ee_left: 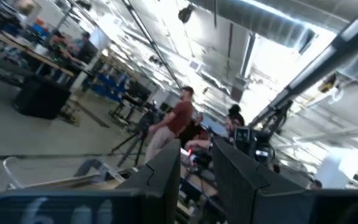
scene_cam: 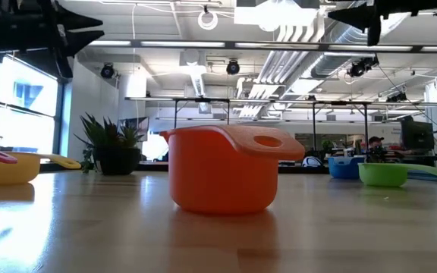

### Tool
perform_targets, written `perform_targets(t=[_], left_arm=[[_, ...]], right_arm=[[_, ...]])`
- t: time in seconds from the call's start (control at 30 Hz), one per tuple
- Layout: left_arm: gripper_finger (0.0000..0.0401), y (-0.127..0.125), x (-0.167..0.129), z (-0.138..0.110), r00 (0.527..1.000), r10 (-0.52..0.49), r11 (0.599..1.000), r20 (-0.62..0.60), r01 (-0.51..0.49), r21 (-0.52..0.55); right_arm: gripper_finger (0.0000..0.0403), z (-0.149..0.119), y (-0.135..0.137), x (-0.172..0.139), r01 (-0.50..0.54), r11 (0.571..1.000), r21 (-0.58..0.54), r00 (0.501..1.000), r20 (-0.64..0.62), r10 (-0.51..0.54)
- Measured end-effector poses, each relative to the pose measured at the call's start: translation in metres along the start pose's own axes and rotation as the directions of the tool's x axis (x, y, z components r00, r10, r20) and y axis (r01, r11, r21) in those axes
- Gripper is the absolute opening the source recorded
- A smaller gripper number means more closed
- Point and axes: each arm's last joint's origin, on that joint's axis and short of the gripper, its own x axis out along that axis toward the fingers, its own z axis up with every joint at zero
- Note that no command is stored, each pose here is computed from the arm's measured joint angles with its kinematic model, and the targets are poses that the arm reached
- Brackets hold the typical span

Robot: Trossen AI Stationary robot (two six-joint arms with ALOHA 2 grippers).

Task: Nest measuring cups in basket
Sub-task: Adjust the orange measuring cup

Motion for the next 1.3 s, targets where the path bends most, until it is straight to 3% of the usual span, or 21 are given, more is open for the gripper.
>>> perform_targets(t=[0.1,0.3,0.6,0.83,1.1,1.3], left_arm=[[0.0085,-0.006,0.004,0.008,0.998,0.028,0.999,-0.062,-0.026,0.035],[0.0085,-0.017,0.014,0.024,0.959,0.15,0.984,-0.24,-0.12,0.132],[0.0085,-0.036,0.026,0.05,0.857,0.28,0.947,-0.432,-0.171,0.274],[0.0085,-0.042,0.032,0.058,0.803,0.328,0.932,-0.498,-0.188,0.31],[0.0085,-0.036,0.032,0.05,0.733,0.378,0.918,-0.566,-0.216,0.333],[0.0085,-0.035,0.032,0.048,0.719,0.387,0.915,-0.578,-0.221,0.338]], right_arm=[[0.0165,0.002,0.007,0.017,0.033,0.998,0.046,0.987,-0.156,-0.025],[0.0165,-0.005,0.027,0.05,0.123,0.988,0.096,0.903,-0.424,-0.072],[0.0165,-0.025,0.071,0.092,0.223,0.974,0.023,0.714,-0.685,-0.147],[0.0165,-0.051,0.102,0.116,0.3,0.954,0.007,0.593,-0.784,-0.181],[0.0165,-0.088,0.132,0.13,0.342,0.94,-0.014,0.501,-0.843,-0.195],[0.0165,-0.107,0.151,0.135,0.338,0.941,-0.009,0.46,-0.871,-0.174]])
